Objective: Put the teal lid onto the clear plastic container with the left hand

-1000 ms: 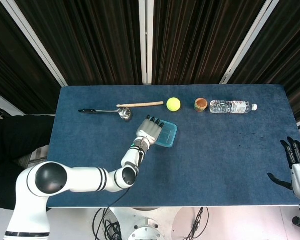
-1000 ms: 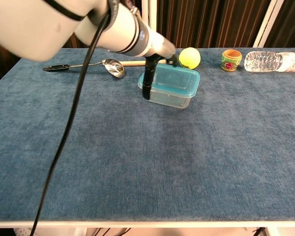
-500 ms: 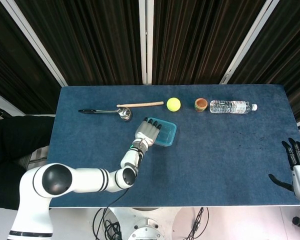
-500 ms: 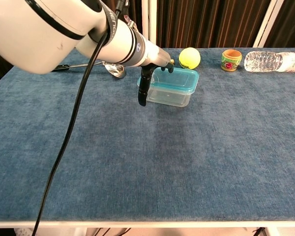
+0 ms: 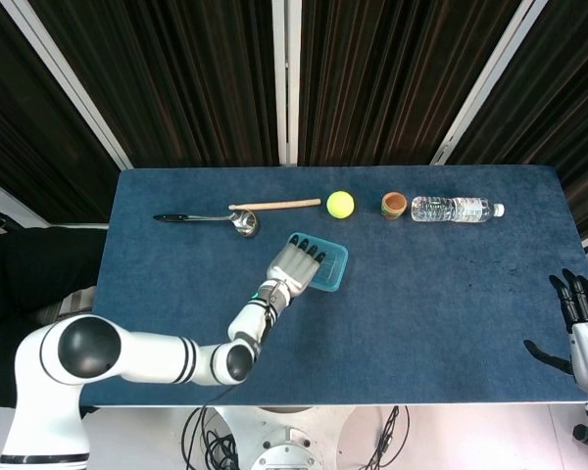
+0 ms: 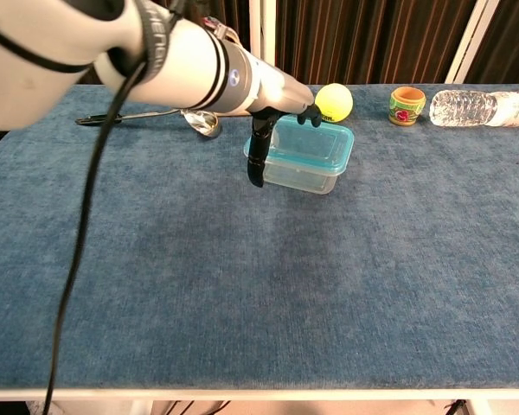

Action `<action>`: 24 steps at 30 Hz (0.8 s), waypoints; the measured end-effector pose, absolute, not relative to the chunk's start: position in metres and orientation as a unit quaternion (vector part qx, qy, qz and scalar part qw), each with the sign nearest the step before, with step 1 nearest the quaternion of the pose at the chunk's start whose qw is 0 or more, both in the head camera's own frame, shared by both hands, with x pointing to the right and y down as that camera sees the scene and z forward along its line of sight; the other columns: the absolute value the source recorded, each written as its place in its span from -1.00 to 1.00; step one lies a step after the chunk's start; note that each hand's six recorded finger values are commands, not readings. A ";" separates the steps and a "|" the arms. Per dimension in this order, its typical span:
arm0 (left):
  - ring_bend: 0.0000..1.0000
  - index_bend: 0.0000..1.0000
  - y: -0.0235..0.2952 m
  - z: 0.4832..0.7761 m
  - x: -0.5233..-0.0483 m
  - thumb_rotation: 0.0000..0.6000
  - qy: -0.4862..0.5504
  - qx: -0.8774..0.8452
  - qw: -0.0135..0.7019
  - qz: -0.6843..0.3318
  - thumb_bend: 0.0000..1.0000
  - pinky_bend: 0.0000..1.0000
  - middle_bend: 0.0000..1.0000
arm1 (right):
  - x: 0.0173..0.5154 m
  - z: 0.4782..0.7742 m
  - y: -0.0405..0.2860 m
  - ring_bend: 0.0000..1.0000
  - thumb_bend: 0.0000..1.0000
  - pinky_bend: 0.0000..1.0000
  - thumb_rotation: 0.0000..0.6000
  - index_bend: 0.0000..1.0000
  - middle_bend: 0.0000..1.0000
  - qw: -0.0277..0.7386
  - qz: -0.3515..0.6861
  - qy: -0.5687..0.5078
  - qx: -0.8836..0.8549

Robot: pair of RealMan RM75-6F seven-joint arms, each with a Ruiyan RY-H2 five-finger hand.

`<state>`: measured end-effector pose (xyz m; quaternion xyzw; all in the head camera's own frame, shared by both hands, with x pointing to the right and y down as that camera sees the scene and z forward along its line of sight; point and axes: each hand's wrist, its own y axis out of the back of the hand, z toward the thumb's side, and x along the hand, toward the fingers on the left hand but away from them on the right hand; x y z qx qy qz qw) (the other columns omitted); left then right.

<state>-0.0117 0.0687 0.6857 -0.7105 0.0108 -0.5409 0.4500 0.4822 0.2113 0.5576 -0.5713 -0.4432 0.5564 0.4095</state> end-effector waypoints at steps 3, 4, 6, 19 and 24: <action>-1.00 -0.82 0.078 0.680 -0.016 1.00 0.010 -0.714 0.461 -0.528 -0.85 -0.82 -0.84 | 0.482 0.558 0.212 -1.00 -0.93 -1.00 1.00 -1.00 -1.00 0.410 0.557 -0.442 -0.572; -1.00 -0.81 0.080 0.679 -0.018 1.00 0.010 -0.714 0.463 -0.525 -0.85 -0.81 -0.84 | 0.482 0.558 0.212 -1.00 -0.93 -1.00 1.00 -1.00 -1.00 0.410 0.557 -0.442 -0.572; -1.00 -0.80 0.088 0.678 -0.022 1.00 0.007 -0.716 0.467 -0.519 -0.85 -0.81 -0.84 | 0.481 0.557 0.212 -1.00 -0.93 -1.00 1.00 -1.00 -1.00 0.411 0.556 -0.442 -0.572; -1.00 -0.78 0.117 0.687 -0.011 1.00 -0.013 -0.726 0.485 -0.487 -0.85 -0.81 -0.84 | 0.479 0.557 0.213 -1.00 -0.93 -1.00 1.00 -1.00 -1.00 0.411 0.557 -0.441 -0.571; -1.00 -0.78 0.117 0.691 -0.011 1.00 -0.014 -0.722 0.485 -0.493 -0.85 -0.81 -0.84 | 0.480 0.557 0.213 -1.00 -0.93 -1.00 1.00 -1.00 -1.00 0.411 0.558 -0.441 -0.570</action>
